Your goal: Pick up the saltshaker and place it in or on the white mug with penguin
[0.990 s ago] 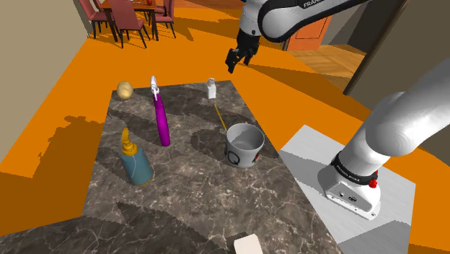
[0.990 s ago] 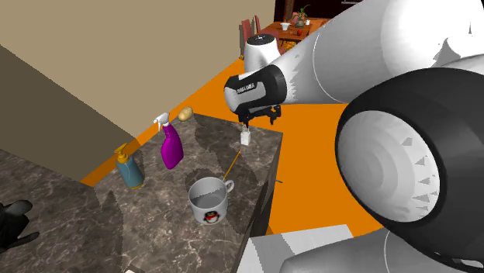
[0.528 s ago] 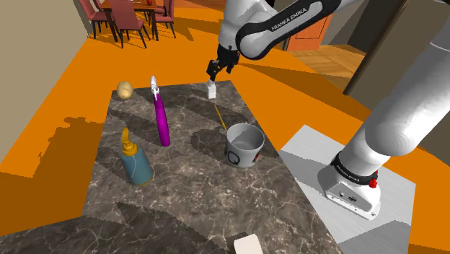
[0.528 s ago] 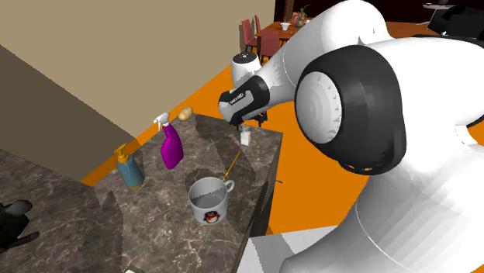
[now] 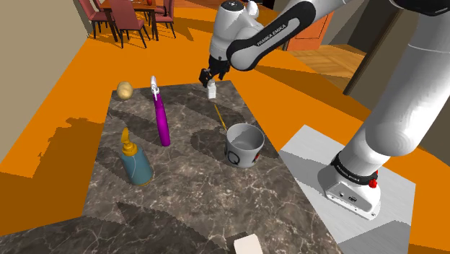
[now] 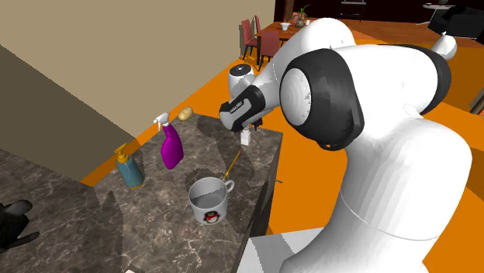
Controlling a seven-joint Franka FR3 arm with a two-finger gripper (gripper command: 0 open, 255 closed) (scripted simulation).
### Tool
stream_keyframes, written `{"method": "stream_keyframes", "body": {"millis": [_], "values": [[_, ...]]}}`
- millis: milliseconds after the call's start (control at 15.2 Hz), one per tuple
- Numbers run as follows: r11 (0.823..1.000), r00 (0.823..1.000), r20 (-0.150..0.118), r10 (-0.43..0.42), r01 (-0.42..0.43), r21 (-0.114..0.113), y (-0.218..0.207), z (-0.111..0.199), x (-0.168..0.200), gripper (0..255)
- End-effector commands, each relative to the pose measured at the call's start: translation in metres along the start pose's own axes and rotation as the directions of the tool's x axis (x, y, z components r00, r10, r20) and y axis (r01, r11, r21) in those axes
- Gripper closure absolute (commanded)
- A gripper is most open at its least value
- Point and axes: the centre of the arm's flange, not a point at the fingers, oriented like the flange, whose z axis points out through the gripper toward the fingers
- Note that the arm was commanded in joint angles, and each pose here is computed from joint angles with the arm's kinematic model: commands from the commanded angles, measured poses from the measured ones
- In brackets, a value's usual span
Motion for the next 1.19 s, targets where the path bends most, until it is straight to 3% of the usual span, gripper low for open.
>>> {"method": "stream_keyframes", "body": {"millis": [0, 594, 660, 1122], "values": [[1.000, 1.000, 0.000, 0.000, 0.000, 0.000, -0.0004, 0.0106, 0.0011, 0], [1.000, 1.000, 0.000, 0.000, 0.000, 0.000, -0.0004, 0.0188, 0.0011, 0], [1.000, 1.000, 0.000, 0.000, 0.000, 0.000, -0.0004, 0.0188, 0.0011, 255], [1.000, 1.000, 0.000, 0.000, 0.000, 0.000, -0.0003, 0.0182, 0.0012, 255]]}}
